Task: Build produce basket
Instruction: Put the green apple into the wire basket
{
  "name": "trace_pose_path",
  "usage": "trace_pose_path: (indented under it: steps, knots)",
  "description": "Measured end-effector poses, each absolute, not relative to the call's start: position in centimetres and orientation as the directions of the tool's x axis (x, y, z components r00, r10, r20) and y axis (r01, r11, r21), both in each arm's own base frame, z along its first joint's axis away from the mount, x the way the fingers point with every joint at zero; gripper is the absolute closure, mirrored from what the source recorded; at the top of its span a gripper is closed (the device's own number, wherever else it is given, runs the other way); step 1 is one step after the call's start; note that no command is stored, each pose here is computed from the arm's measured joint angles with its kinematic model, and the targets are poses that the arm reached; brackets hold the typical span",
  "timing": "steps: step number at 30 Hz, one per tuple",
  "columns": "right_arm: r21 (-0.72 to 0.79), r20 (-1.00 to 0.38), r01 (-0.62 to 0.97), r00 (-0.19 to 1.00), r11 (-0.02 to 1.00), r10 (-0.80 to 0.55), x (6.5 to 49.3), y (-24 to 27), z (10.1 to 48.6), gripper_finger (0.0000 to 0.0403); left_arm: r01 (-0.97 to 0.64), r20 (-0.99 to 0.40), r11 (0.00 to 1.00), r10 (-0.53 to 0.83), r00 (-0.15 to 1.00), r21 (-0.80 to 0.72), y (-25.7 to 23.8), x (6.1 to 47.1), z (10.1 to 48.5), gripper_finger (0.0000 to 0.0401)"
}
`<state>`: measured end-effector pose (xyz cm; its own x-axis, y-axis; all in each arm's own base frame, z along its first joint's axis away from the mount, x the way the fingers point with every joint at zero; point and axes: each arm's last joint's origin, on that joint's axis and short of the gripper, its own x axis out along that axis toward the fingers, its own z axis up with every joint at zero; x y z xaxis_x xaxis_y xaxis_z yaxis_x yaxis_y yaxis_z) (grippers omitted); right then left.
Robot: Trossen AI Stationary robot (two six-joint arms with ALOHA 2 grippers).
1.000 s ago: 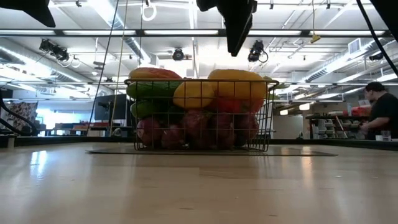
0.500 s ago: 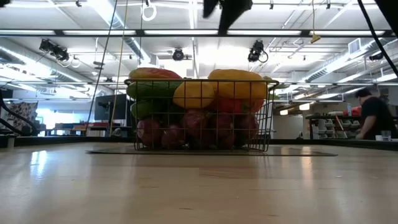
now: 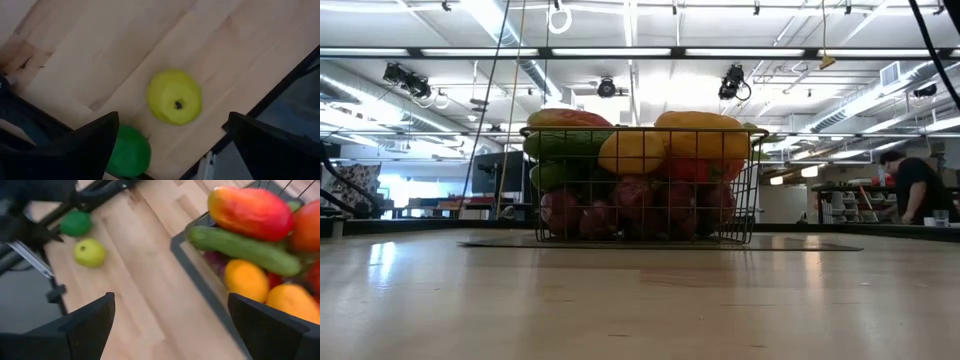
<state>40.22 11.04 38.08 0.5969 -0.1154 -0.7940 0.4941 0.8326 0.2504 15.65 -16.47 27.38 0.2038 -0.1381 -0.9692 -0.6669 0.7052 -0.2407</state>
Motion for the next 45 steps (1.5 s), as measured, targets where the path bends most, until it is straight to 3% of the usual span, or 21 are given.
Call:
trace_pose_path:
  steps: [12,34,45]
  knots:
    - [0.393,-0.790,0.588,0.609,0.707,-0.068,39.1,15.1,37.9,0.0011,-0.607,-0.983,0.774,-0.113,0.143,-0.177,-20.7,16.8,23.4,0.0019]
    - [0.290,-0.807,0.512,0.585,0.809,-0.081,37.5,17.8,37.6,0.0012,-0.688,-0.999,0.726,-0.041,-0.030,-0.009,-22.7,20.0,16.2,0.0019]
    - [0.212,-0.846,0.529,0.521,0.822,-0.117,36.8,17.5,37.1,0.0012,-0.702,-0.994,0.707,-0.103,0.022,-0.088,-20.9,21.2,18.4,0.0050]
